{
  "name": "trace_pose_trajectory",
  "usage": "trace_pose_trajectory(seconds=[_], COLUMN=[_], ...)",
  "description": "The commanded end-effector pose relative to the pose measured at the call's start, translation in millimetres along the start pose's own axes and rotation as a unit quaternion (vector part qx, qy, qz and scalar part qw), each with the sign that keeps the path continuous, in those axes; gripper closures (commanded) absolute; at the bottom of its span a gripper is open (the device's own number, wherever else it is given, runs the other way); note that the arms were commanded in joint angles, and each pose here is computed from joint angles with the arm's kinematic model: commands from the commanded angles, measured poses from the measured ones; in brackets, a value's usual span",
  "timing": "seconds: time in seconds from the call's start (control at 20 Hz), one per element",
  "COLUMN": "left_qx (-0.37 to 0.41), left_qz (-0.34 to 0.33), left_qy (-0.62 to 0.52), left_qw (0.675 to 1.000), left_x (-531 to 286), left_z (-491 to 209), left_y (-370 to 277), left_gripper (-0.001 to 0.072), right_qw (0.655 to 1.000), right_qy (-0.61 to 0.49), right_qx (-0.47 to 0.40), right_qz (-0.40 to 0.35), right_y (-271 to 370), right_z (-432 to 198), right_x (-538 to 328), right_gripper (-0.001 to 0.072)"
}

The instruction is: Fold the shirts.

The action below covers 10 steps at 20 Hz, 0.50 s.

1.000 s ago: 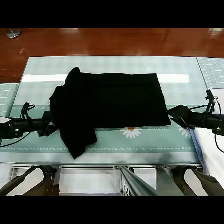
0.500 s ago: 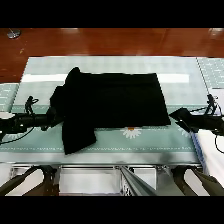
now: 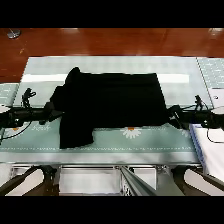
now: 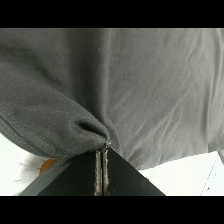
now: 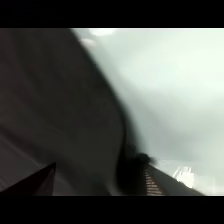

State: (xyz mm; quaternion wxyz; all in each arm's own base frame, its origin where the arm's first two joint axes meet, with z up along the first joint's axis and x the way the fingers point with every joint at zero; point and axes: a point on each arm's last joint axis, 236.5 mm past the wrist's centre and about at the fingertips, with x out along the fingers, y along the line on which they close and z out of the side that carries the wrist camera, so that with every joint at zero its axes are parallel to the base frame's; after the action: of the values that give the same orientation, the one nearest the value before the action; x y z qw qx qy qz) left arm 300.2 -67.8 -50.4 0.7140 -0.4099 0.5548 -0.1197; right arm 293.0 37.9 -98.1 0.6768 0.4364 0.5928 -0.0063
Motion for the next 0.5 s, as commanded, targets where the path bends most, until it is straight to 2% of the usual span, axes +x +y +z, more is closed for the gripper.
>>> trace_pose_trajectory(seconds=[0.0, 0.05, 0.15, 0.25, 0.35, 0.45], left_qx=[0.003, 0.005, 0.022, 0.057, 0.129, 0.232], left_qz=[-0.002, -0.002, -0.012, -0.062, -0.131, -0.15], left_qy=[0.0, -0.002, -0.02, -0.075, -0.162, -0.244], left_qw=[1.0, 1.0, 0.999, 0.994, 0.97, 0.93], left_x=[-1, -2, -11, -41, -101, -177], left_z=[1, 3, 15, 51, 93, 112], left_y=[-2, -3, -18, -71, -157, -237], left_gripper=[0.0684, 0.0683, 0.0684, 0.0684, 0.0684, 0.0685], right_qw=[0.998, 0.996, 0.992, 0.983, 0.965, 0.925], right_qy=[0.043, 0.055, 0.055, 0.023, -0.062, -0.185], right_qx=[-0.05, -0.075, -0.116, -0.179, -0.251, -0.323], right_qz=[-0.006, -0.011, -0.005, 0.024, 0.053, 0.074], right_y=[23, 30, 55, 110, 183, 256], right_z=[-6, -7, 4, 33, 67, 84], right_x=[23, 24, 12, -28, -95, -190], right_gripper=[0.0423, 0.0687, 0.0692, 0.0693, 0.0693, 0.0692])
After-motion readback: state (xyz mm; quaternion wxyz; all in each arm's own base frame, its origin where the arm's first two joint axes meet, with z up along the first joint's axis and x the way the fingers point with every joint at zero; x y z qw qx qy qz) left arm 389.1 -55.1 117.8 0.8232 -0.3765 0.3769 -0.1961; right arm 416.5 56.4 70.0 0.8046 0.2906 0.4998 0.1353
